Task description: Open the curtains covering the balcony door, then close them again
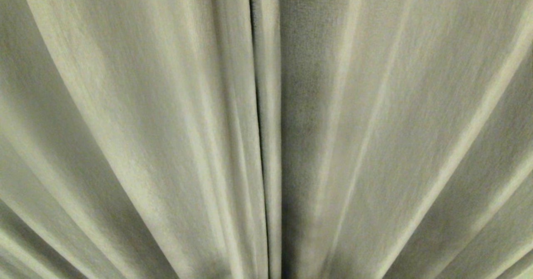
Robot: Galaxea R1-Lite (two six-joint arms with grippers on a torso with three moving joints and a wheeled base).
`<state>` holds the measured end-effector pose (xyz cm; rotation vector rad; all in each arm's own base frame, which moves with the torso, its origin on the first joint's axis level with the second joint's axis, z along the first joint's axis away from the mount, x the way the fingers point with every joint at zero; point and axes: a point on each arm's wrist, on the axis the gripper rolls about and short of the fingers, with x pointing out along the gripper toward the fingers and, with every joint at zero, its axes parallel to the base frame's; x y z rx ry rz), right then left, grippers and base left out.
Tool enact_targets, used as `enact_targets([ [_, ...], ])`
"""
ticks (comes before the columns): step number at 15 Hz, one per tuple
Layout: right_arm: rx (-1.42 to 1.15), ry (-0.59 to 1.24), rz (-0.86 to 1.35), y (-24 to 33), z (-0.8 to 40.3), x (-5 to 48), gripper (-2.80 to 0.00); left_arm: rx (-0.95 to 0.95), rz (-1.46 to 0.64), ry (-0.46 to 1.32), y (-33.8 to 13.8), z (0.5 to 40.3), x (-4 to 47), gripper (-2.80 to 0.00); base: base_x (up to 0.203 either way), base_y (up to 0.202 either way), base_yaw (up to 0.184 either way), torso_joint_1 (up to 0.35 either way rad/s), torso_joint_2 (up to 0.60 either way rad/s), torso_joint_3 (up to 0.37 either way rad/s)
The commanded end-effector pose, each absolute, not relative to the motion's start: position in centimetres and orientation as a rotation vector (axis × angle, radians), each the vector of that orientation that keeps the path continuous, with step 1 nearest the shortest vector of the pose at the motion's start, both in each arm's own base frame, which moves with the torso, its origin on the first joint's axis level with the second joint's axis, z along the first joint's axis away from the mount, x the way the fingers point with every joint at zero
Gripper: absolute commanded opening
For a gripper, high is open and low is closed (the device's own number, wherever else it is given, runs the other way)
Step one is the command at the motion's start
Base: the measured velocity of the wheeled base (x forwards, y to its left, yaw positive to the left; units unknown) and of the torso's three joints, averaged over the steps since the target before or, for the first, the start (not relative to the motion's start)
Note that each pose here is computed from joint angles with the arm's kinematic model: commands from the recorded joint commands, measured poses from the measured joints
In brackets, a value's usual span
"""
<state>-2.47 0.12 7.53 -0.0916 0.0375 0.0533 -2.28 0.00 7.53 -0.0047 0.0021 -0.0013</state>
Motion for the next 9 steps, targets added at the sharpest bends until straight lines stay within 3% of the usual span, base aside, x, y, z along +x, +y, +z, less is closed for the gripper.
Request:
enact_targets([
  [1,-0.092,0.039,0.054,0.12,7.54,-2.46,-2.80,-0.005,-0.002,0.002,0.00,7.53,-2.28,-2.80,0.000,0.000,0.000,0.000,0.00,0.000],
  [9,-0.089,0.041,0.053,0.12,7.53,-2.46,-2.80,-0.005,-0.002,0.002,0.00,7.53,-2.28,-2.80,0.000,0.000,0.000,0.000,0.00,0.000],
])
